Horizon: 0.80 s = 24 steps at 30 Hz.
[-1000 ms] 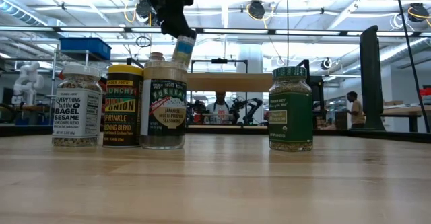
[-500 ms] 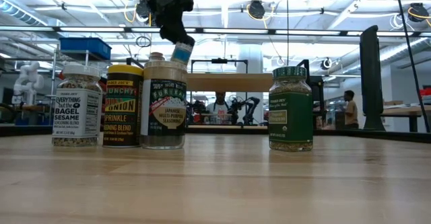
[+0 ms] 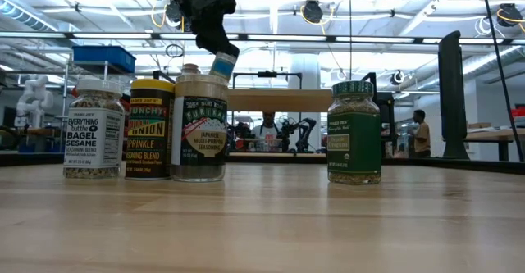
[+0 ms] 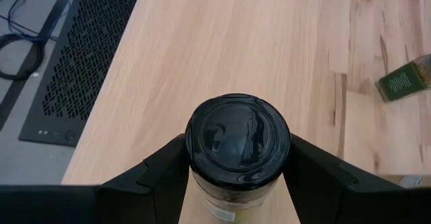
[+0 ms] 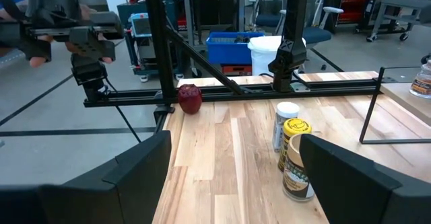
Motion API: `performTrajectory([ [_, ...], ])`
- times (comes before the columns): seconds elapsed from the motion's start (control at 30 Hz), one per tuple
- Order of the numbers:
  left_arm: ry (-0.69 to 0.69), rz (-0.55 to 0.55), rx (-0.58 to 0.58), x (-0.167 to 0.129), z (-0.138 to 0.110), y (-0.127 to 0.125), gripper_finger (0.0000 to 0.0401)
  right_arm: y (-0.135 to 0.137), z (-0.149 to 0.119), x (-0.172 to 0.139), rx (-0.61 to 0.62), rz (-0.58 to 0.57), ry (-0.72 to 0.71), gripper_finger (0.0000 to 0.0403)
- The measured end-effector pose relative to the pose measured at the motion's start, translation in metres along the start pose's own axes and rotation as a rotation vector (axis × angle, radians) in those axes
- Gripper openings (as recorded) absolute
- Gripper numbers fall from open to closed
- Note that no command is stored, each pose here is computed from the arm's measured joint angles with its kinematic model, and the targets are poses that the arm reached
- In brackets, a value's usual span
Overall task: Shelf spices
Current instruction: Put the black seasoning bottle on the shelf
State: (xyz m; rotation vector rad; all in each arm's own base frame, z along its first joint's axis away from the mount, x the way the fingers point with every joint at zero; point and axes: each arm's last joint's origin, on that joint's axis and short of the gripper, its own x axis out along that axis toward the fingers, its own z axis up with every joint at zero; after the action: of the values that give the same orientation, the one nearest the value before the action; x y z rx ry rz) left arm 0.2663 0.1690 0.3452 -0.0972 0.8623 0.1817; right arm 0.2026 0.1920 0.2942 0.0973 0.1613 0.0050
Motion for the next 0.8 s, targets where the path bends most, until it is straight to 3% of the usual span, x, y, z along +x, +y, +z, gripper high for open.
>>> performTrajectory([
  [0.53, -0.033, 0.044, 0.010, -0.030, -0.004, -0.008, 0.0235, 0.000, 0.000, 0.000, -0.004, 0.000, 0.000, 0.0315],
  [0.8, -0.038, 0.045, 0.010, -0.027, -0.002, -0.007, 0.0245, 0.000, 0.000, 0.000, -0.015, 0.000, 0.000, 0.0315],
])
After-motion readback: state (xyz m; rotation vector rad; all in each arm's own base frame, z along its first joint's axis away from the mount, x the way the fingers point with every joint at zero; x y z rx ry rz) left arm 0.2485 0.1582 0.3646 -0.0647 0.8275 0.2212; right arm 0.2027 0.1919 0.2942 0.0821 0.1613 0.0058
